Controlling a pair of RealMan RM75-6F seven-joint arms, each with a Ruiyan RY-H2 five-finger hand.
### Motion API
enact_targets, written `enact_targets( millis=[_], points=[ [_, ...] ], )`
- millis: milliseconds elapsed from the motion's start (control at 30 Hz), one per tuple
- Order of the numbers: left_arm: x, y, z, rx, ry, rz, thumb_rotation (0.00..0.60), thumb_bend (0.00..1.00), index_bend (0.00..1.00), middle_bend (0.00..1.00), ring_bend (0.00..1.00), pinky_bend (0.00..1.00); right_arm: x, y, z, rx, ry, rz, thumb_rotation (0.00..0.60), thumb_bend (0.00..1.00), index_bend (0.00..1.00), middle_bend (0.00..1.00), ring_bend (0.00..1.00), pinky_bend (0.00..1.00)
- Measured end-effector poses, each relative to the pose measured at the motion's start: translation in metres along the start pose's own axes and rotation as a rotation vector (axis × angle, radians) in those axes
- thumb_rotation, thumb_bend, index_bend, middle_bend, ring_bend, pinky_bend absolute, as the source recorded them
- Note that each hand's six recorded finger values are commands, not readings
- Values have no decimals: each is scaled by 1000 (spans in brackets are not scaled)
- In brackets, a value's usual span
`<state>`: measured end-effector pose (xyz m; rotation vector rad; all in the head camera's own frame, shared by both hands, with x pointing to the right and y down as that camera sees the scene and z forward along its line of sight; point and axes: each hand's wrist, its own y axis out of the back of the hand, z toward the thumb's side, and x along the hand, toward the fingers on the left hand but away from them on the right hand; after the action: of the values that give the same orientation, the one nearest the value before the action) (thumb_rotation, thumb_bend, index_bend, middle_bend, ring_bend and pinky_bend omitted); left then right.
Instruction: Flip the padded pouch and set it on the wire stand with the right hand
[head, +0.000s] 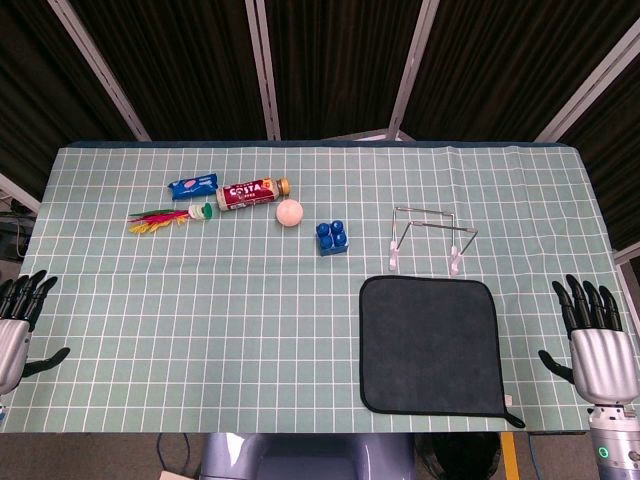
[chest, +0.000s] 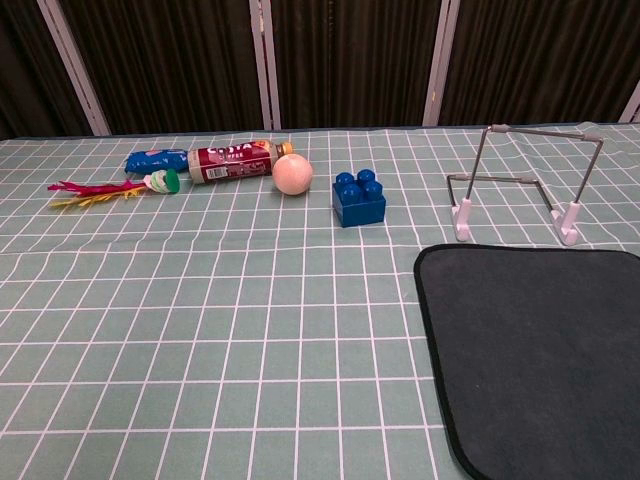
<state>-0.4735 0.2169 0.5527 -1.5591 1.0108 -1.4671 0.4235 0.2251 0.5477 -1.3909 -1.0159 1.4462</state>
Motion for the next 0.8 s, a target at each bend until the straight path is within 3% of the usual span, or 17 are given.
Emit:
enact_targets(
  millis=[167,267,400,600,800],
  points=[
    [-1,2,1,0,-1,8,600,0,0,0,0,0,3,-2,5,-10,19,20,600,0,0,0,0,0],
    [-1,4,2,-4,-4,15,600,0,0,0,0,0,8,-6,16,-26,62,68,600,0,0,0,0,0],
    [-1,4,4,-10,-6,16,600,0,0,0,0,0,21,-18,42,-16,201,177,600,0,13,0,0,0],
    [2,3,4,-6,-2,11,600,0,0,0,0,0,50,-47,90,15,476,333,600,6,248,0,0,0],
    [2,4,0,-8,13,14,600,0,0,0,0,0,68,-75,124,25,615,373,600,126,290,0,0,0]
  ],
)
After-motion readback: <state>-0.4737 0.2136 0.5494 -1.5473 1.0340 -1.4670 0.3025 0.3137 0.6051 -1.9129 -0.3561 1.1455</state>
